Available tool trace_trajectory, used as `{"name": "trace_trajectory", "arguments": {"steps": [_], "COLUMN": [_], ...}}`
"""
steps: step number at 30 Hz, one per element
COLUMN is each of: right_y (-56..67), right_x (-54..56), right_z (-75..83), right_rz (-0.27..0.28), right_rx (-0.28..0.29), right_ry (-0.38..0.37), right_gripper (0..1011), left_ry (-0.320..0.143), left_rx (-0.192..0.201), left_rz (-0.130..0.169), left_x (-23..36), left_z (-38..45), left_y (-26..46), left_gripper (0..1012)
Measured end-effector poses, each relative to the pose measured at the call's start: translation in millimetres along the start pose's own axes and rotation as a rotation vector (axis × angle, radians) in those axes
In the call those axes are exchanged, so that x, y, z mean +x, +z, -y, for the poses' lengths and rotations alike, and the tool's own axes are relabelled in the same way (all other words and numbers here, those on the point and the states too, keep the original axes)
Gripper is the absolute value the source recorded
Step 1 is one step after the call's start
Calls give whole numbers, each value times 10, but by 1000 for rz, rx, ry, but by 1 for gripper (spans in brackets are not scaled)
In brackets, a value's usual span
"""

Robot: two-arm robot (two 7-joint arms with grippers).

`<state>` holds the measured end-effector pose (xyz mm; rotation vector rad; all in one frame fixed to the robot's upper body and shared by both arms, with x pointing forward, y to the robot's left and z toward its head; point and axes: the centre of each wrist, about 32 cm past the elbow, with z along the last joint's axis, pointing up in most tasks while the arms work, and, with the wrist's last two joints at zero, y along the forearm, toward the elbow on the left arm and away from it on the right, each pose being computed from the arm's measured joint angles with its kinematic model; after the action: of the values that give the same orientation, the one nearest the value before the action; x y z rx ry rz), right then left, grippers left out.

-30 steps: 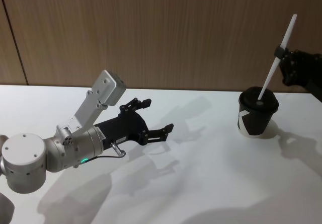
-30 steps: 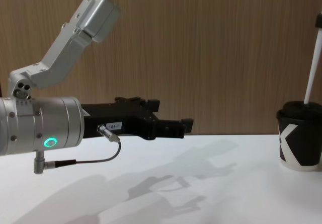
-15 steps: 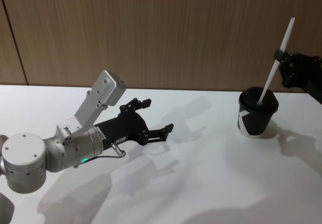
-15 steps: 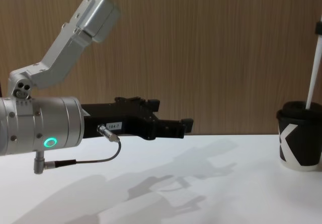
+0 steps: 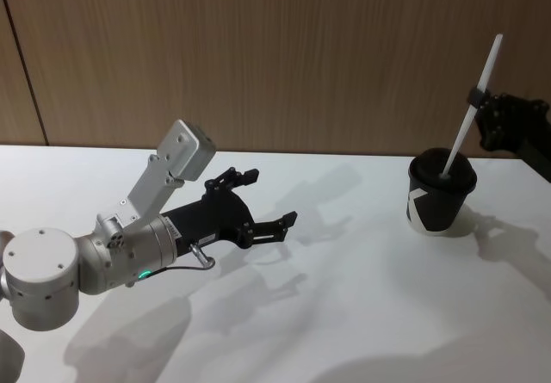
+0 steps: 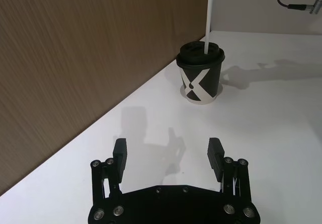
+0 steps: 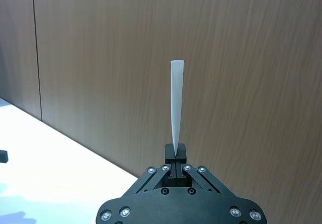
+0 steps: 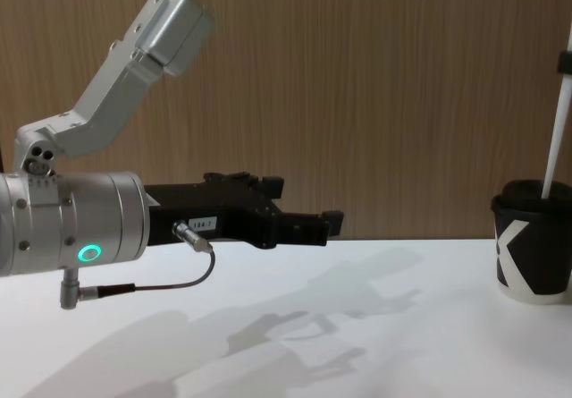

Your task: Pick up the straw with one hand, pass it to the other hand, and insert it into the cup.

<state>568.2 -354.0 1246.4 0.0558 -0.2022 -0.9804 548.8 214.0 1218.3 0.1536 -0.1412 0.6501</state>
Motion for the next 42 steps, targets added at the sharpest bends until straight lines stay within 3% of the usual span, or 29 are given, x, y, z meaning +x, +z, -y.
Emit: {"name": "trace_trajectory", "arguments": {"steps": [17, 21, 42], "right_y": [-76, -80, -95], "right_x": [36, 39, 46], "right_z": [-22, -25, -29], "right_rz": [-14, -14, -17], "right_rx": [-16, -17, -21], "right_ry": [-17, -18, -20], "right_gripper": [11, 83, 738], "left_ry": [0, 0, 0], "left_rx": [0, 0, 0], "left_rz": [0, 0, 0], "left_x": [0, 0, 0], "left_z": [0, 0, 0], "left_y": [0, 0, 0], "left_gripper": [1003, 1002, 1003]}}
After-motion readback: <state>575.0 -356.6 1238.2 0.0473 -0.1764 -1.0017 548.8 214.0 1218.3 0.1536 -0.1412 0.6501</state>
